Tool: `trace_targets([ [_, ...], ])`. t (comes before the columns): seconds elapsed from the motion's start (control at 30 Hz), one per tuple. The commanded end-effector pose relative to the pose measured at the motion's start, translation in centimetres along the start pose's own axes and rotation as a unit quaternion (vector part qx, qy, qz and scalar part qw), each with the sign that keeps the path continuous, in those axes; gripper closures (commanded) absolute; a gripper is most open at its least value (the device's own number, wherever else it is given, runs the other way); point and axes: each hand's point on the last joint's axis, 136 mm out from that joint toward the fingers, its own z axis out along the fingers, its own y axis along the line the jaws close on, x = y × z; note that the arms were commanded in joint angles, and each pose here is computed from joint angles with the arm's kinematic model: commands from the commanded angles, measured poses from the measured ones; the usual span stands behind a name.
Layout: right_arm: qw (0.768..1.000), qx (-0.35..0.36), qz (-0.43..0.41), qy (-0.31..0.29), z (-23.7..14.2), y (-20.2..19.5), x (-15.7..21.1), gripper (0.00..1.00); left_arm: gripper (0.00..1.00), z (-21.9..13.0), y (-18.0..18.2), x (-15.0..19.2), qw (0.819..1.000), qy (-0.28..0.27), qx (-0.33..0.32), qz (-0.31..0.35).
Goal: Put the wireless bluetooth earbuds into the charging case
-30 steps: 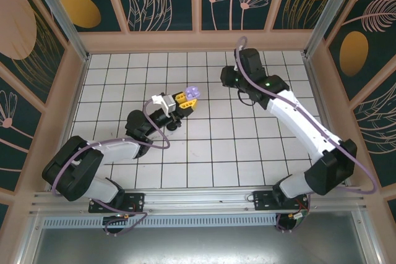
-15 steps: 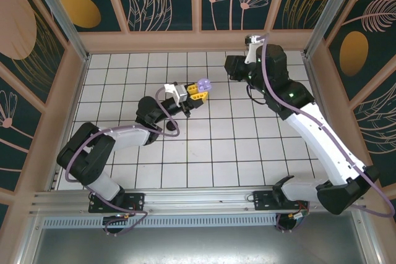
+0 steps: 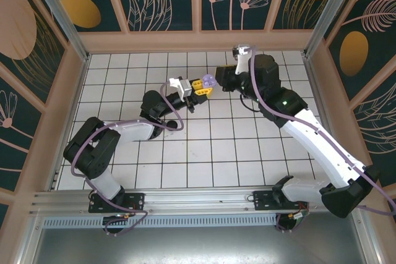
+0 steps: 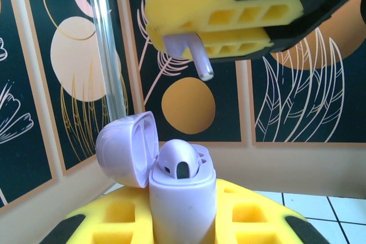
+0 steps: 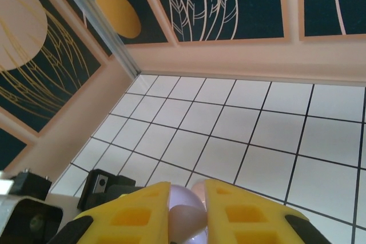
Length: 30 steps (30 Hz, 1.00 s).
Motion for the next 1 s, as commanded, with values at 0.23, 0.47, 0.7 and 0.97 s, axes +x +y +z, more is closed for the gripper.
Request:
trace_targets([
  [0.23, 0.999, -0.031, -0.019, -0.017, -0.6, 1.8, 0.1, 0.80, 1.00, 0.3, 0.1, -1.0, 1.000, -0.007, 0.010, 0.004],
  [0.47, 0.999, -0.026, -0.018, -0.008, 0.0, 1.6, 1.0, 0.80, 1.00, 0.2, -0.1, -1.3, 1.000, -0.010, 0.012, 0.006],
  [0.7, 1.000, -0.023, -0.018, -0.005, 0.5, 1.4, 1.2, 0.80, 1.00, 0.1, -0.3, -1.7, 1.000, -0.014, 0.015, 0.007],
  [0.97, 1.000, -0.019, -0.019, 0.002, 1.3, 1.2, 1.7, 0.81, 1.00, 0.1, -0.6, -2.1, 1.000, -0.020, 0.023, 0.006],
])
